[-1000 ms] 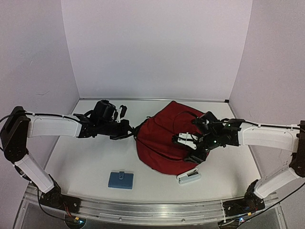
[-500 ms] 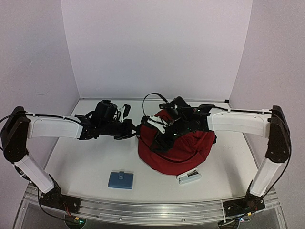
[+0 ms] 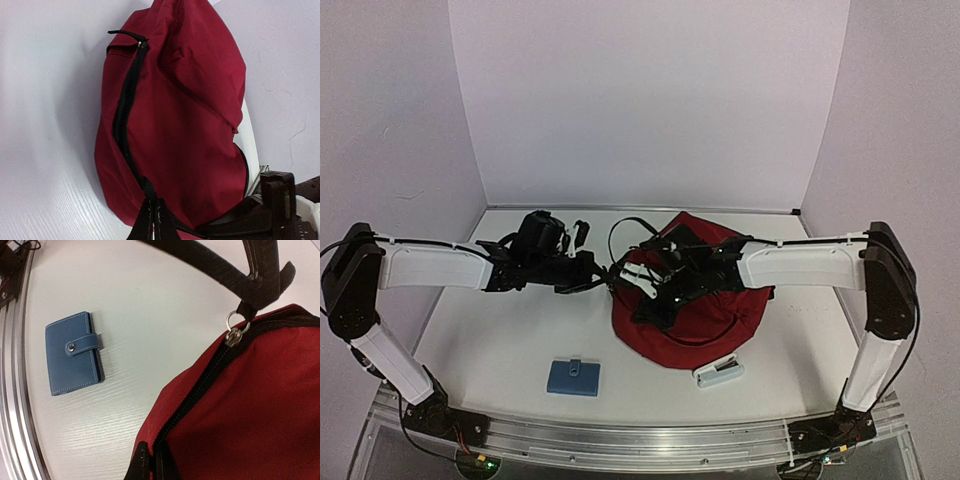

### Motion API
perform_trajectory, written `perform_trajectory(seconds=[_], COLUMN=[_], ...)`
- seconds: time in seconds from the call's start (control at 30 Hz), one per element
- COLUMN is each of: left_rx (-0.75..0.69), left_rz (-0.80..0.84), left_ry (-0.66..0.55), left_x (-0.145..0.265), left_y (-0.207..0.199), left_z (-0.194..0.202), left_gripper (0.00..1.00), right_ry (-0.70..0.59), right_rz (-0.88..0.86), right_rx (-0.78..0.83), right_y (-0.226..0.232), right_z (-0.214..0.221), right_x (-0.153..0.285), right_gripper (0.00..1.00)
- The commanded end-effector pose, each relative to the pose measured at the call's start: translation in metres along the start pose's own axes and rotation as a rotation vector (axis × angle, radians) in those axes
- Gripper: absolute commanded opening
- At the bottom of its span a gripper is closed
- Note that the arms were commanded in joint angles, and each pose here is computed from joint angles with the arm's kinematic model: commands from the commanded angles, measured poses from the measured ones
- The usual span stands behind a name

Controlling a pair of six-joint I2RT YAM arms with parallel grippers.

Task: Pack the student bag
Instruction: Zip the student bag at the center of the board.

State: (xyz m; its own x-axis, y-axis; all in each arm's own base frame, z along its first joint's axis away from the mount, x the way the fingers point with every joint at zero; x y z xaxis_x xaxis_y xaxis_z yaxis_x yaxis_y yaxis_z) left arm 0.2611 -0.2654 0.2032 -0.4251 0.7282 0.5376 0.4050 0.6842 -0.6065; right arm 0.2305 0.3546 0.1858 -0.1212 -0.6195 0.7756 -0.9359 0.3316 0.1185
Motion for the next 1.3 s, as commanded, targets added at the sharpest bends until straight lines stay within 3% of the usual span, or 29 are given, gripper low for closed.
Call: perform_trajectory(seconds=[0.0,0.2,0.33,0.37,0.4,0.47,0.5,0.73,0.97,1.07,1.13,1.17,1.27], left_rx=[-0.017,-0.015,-0.024,-0.031,-0.039,-0.056,-0.063,-0.054,-0.049,-0.045,-0.046,-0.047,-0.058], left_rz=[-0.042,-0.046,0.044,0.085,0.12,0.166,0.18,0.216,0.215,0.205,0.188,0.179,0.162], left_ry=[-0.076,-0.092,-0.066,-0.056,-0.054,-0.041,-0.033,-0.041,-0.047,-0.044,-0.048,-0.048,-0.035], left_x=[0.002,0.004,0.003,0.001,0.0,-0.003,-0.005,-0.006,-0.003,-0.003,-0.003,-0.004,-0.013], left_y=[0.006,0.009,0.003,0.0,-0.005,-0.013,-0.017,-0.025,-0.025,-0.024,-0.022,-0.021,-0.018], left_z=[-0.026,-0.034,-0.033,-0.031,-0.03,-0.028,-0.027,-0.027,-0.025,-0.024,-0.024,-0.024,-0.026], left_gripper=[0.0,0.0,0.0,0.0,0.0,0.0,0.0,0.0,0.0,0.0,0.0,0.0,0.0], right_ry=[0.074,0.179,0.197,0.194,0.179,0.128,0.104,-0.034,-0.027,-0.005,0.006,0.008,0.016], right_rz=[-0.061,-0.011,0.084,0.115,0.129,0.114,0.096,0.016,0.027,0.052,0.056,0.056,0.061], right_rx=[0.134,0.256,0.339,0.339,0.32,0.263,0.231,0.059,0.007,0.004,0.01,0.011,0.032], right_y=[0.025,0.029,0.025,0.023,0.021,0.021,0.022,0.02,0.015,0.012,0.012,0.013,0.015], right_z=[0.027,0.069,0.077,0.073,0.066,0.047,0.038,-0.018,-0.037,-0.033,-0.028,-0.026,-0.018], right_x=[0.026,0.043,0.058,0.06,0.061,0.063,0.062,0.042,0.004,-0.005,-0.004,-0.003,0.005], right_gripper=[0.0,0.0,0.0,0.05,0.2,0.6,0.68,0.71,0.6,0.41,0.13,0.03,0.0])
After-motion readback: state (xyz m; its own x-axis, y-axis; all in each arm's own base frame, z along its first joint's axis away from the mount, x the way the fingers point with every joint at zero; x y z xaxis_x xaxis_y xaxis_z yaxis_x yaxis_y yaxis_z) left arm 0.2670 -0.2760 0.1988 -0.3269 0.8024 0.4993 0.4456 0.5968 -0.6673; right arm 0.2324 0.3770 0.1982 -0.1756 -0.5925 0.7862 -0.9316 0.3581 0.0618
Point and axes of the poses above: each gripper's point midway between its finger pads, its own x axis back along the fingers, its own y axis along the line the jaws close on, z = x × y, the point moved 10 cm from there along x, back along the fingers, and after that the axes turned 5 degrees about -x, right-handed, at the moved point
